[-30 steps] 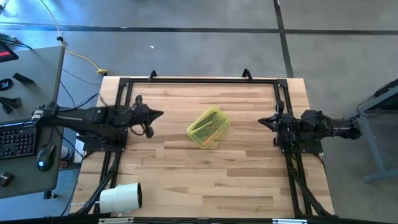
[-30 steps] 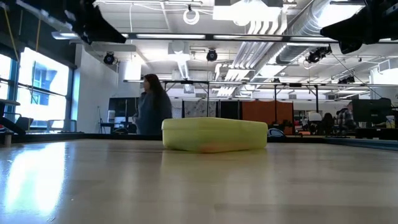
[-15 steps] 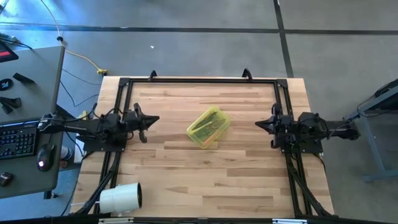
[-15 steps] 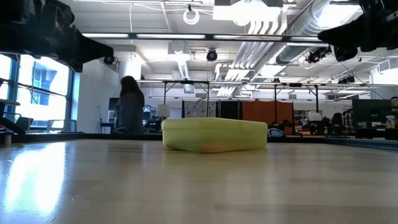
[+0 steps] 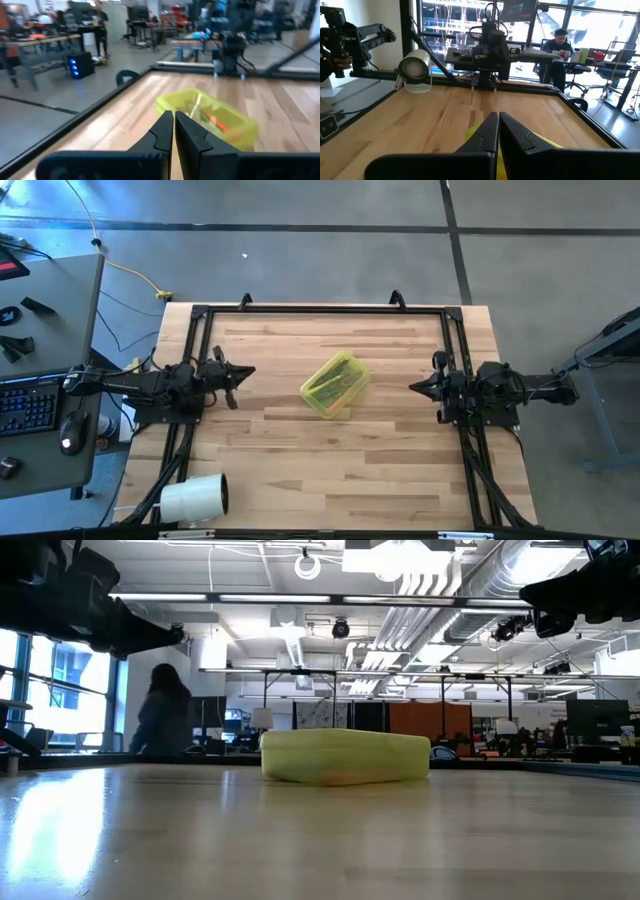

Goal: Pick & place school supplies into a supply box
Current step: Return to Home Position

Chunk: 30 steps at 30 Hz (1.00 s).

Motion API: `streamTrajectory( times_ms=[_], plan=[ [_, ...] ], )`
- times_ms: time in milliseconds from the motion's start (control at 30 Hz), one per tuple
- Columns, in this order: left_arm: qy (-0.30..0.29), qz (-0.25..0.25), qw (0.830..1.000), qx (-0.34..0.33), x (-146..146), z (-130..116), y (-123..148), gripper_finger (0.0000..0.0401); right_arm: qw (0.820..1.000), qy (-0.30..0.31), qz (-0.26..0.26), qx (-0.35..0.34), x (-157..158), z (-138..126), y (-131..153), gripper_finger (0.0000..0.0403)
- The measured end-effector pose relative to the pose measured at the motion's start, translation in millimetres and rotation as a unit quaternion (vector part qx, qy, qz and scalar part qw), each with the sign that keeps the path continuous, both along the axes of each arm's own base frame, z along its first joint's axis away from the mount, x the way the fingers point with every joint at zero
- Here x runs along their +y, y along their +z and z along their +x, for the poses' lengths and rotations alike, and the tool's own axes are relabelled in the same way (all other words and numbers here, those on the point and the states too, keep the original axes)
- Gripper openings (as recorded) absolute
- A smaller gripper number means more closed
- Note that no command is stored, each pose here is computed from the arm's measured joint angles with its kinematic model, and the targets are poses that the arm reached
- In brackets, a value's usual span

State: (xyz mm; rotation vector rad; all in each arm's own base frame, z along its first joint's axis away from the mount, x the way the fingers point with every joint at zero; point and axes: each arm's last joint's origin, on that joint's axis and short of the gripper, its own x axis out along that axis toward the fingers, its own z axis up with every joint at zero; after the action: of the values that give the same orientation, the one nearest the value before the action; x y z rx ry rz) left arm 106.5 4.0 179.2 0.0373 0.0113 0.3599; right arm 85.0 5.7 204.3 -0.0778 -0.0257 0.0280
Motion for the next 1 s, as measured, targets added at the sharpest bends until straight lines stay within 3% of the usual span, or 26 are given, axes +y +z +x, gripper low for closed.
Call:
streamTrajectory(
  times_ms=[167,400,533,667,833,1000],
  plan=[
    [0.008,0.002,1.000,0.022,0,0,-4,0.0055,1.000,-0.002,-0.011,0.000,0,0,0,0.0000],
    [0.008,0.005,0.999,0.048,0,-1,-9,0.0056,0.995,-0.003,-0.008,-0.102,1,9,-15,0.0000],
    [0.008,0.007,0.998,0.058,0,-1,-11,0.0056,0.996,-0.008,0.023,-0.081,0,12,-20,0.0000],
    [0.008,0.007,0.998,0.058,0,-1,-11,0.0056,0.997,-0.006,0.021,-0.076,1,12,-21,0.0000],
    [0.008,0.007,0.998,0.058,0,-1,-11,0.0056,1.000,-0.008,0.013,-0.014,1,13,-33,0.0000],
    [0.008,0.007,0.998,0.058,0,-1,-11,0.0056,0.999,-0.007,0.040,-0.001,1,13,-35,0.0000]
  ],
)
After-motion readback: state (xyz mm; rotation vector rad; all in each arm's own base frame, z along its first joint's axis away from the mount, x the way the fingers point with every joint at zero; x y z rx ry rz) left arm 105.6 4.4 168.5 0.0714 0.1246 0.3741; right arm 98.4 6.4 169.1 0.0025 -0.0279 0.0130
